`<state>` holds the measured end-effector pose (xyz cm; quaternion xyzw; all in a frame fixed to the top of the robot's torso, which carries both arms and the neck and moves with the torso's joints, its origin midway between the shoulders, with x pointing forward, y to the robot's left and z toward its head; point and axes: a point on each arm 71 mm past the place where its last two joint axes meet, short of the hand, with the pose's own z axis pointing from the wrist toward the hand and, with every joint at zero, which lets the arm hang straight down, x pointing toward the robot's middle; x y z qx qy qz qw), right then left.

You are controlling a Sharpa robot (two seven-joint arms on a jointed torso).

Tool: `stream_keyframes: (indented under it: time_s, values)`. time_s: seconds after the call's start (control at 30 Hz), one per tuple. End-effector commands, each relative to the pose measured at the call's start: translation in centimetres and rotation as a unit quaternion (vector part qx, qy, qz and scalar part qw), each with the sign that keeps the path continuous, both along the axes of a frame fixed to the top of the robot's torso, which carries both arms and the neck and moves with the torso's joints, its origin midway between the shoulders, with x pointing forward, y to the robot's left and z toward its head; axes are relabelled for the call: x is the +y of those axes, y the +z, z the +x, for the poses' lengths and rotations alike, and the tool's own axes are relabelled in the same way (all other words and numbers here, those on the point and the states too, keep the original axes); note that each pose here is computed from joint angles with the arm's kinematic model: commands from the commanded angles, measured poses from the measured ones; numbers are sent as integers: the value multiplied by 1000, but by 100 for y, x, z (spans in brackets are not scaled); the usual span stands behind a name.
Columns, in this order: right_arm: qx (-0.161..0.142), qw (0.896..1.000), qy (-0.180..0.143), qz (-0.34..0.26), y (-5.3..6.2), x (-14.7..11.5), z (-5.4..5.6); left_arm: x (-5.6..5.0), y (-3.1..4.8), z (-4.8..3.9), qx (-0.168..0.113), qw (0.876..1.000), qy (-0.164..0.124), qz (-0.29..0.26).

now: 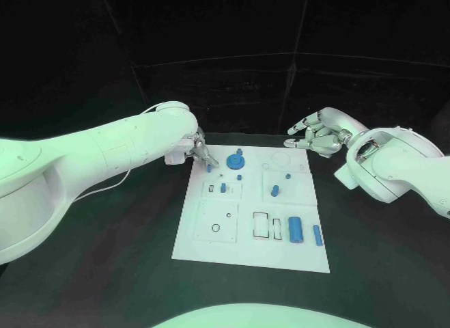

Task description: Assemble the parts on the task board

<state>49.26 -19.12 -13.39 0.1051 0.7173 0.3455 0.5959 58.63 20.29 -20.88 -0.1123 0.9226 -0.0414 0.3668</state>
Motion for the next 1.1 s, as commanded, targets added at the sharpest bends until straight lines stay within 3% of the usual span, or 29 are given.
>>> stream_keyframes:
  time_s: [0.03, 1.1]
  values:
    - [-3, 1000, 4, -1, 15, 13, 1, -31, -1, -7, 9, 1000, -17, -6]
    - [-2, 1000, 6, -1, 14, 25, 2, -63, -14, -8, 13, 999, -25, -15]
